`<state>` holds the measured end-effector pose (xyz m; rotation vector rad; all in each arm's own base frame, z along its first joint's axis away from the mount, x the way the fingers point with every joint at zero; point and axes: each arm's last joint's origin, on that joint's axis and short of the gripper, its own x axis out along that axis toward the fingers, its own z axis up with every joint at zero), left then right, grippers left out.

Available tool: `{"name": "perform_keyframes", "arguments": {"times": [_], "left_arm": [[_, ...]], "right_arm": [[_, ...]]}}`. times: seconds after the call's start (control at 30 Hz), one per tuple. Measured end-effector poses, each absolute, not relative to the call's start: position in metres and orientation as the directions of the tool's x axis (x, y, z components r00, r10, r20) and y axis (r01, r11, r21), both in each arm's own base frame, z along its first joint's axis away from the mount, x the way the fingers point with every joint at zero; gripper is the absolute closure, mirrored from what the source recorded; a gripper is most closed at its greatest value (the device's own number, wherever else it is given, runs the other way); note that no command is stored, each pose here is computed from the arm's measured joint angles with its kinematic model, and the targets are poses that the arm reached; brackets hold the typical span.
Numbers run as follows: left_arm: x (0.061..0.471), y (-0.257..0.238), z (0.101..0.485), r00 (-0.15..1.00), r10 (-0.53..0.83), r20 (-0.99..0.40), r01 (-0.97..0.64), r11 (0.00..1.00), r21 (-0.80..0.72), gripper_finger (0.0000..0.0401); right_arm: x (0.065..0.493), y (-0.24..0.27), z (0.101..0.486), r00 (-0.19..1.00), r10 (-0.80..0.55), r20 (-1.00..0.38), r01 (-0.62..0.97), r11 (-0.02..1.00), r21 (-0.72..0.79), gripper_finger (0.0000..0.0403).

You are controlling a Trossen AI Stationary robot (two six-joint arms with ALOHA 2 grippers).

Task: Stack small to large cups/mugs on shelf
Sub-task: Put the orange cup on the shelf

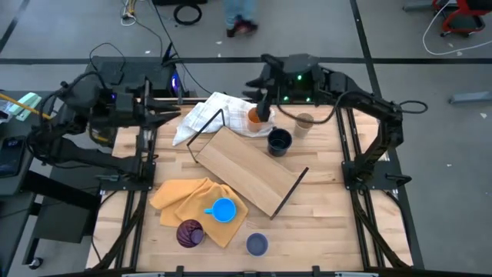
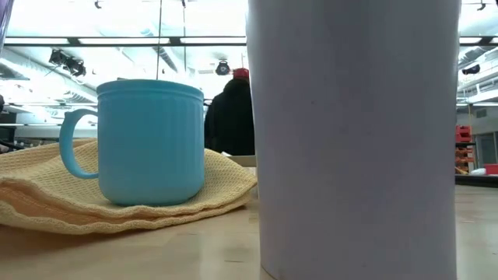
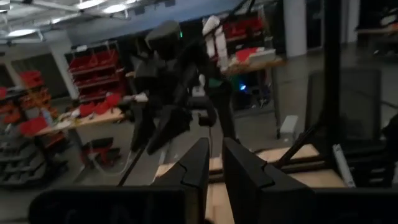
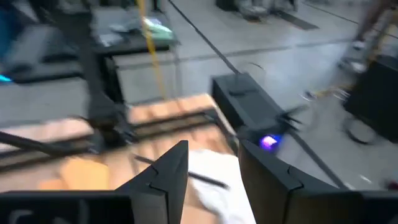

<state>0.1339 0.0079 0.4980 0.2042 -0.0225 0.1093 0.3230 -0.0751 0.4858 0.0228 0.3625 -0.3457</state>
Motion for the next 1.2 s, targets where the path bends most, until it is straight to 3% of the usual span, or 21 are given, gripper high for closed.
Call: {"name": "perform_keyframes", "arguments": {"times": [0.23, 0.47, 0.83, 1.2], "left_arm": [[0.157, 0.02, 0.487, 0.983, 0.175, -0.059, -0.16, 0.965, 0.208, 0.0342], [0.178, 0.031, 0.482, 0.973, 0.218, -0.079, -0.198, 0.958, 0.207, 0.0339], [0.192, 0.033, 0.485, 0.976, 0.219, -0.023, -0.209, 0.956, 0.206, 0.0336], [0.194, 0.033, 0.484, 0.975, 0.218, -0.029, -0.208, 0.956, 0.205, 0.0332]], "right_arm": [[0.286, -0.106, 0.476, 0.736, -0.406, -0.541, 0.403, 0.906, -0.132, 0.0256], [0.262, -0.123, 0.462, 0.593, -0.402, -0.698, 0.388, 0.902, -0.19, 0.0256], [0.279, -0.151, 0.402, 0.55, -0.303, -0.778, 0.325, 0.936, -0.134, 0.0256], [0.295, -0.172, 0.339, 0.65, -0.189, -0.736, 0.348, 0.935, 0.067, 0.0256]]}}
